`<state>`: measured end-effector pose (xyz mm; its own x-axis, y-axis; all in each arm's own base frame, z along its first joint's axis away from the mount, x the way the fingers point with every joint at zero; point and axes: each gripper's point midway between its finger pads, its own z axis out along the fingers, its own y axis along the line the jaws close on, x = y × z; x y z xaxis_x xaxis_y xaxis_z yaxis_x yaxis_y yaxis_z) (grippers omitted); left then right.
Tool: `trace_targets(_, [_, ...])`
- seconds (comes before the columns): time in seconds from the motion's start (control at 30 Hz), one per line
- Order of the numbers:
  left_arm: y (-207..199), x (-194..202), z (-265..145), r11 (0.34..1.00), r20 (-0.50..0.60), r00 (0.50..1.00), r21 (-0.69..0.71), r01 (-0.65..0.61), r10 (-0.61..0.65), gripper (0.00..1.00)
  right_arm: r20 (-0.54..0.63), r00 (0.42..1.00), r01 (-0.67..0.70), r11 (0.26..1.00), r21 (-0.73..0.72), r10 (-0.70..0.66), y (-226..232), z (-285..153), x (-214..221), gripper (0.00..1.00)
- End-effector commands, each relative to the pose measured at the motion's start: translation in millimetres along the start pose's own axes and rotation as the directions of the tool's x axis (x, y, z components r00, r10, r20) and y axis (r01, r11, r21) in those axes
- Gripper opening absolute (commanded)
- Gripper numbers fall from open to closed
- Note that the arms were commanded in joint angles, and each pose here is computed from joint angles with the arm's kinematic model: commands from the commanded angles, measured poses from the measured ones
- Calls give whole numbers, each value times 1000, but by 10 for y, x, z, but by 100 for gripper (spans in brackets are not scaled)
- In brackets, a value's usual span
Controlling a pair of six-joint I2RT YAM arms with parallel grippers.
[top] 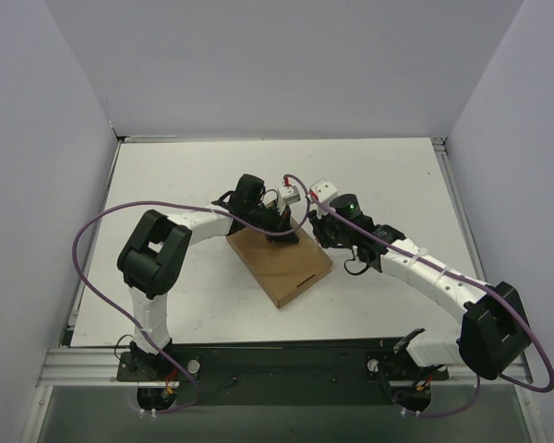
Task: Unpack the express box
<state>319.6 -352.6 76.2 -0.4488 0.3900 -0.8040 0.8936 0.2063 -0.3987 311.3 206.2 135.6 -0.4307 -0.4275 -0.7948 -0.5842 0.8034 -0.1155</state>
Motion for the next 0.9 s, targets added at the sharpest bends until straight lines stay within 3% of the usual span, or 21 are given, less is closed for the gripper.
trace_targets(0.0, [156,545,24,993,-131,986,-68,96,-105,0,-13,1000,-14,1000,-5,14,13,21,32,0])
trace_targets(0.7, [182,501,11,993,-120,987,-62,97,-104,0,-37,999,-33,999,19,34,-58,58,37,0])
trace_targets(0.87, [258,131,-102,996,-60,997,-84,39,-44,0,-36,992,-115,989,89,119,-419,-39,-209,0])
